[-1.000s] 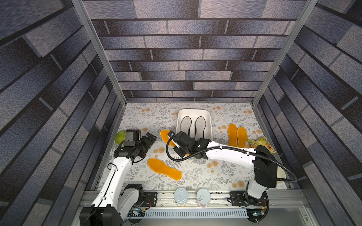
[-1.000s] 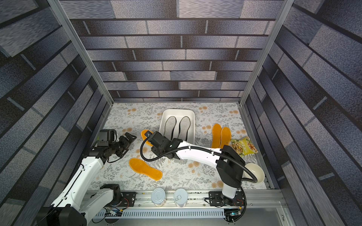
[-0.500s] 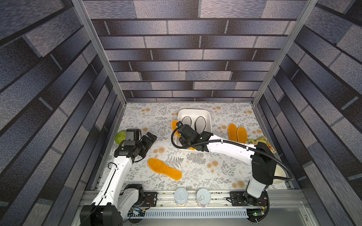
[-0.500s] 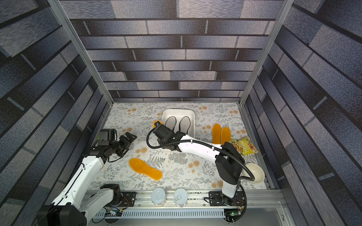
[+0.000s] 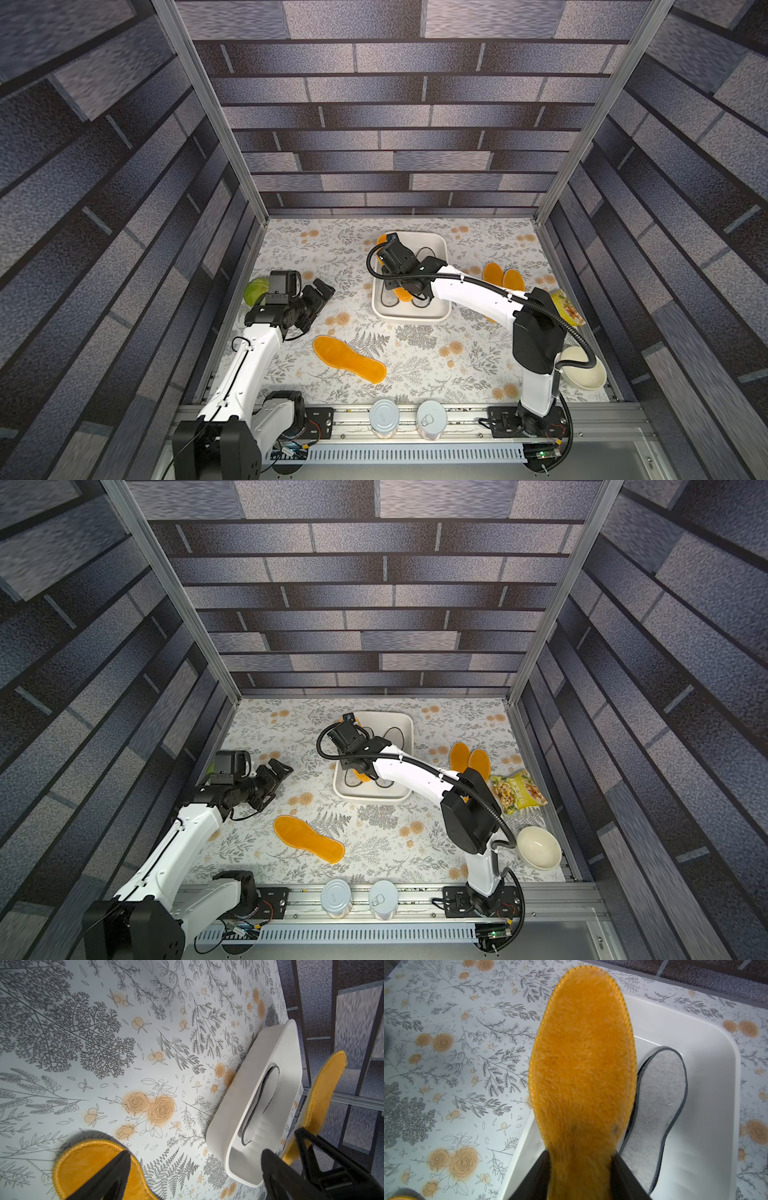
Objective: Put the insoles into the storage box
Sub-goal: Place the insole in the storage box.
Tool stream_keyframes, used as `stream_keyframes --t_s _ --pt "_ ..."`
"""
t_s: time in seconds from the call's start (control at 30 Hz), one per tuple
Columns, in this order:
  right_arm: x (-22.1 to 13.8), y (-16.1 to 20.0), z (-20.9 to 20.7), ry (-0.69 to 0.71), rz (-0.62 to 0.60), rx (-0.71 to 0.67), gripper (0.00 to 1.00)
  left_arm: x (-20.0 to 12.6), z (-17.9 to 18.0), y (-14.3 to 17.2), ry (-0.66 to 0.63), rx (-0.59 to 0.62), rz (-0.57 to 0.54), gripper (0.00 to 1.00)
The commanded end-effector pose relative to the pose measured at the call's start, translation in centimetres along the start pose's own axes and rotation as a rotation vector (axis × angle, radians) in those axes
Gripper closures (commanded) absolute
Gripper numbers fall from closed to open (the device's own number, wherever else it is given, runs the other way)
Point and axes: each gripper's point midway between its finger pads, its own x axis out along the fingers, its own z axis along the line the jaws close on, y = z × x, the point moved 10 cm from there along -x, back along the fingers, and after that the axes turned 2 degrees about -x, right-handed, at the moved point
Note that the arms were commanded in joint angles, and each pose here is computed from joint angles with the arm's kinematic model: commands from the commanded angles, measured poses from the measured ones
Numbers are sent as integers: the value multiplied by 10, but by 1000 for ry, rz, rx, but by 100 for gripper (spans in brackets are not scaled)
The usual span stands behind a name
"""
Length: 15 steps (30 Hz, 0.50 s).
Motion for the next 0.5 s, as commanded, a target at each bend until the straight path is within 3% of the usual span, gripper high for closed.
stream_keyframes --t_s 0.0,0.3,0.47 --pt "9 0 -7 71 64 122 57 -3 -13 -8 62 45 -4 0" --pt "42 3 -10 129 150 315 68 3 -20 -17 82 80 37 0" --pt "53 5 -8 150 162 352 68 7 -21 -20 99 85 49 0"
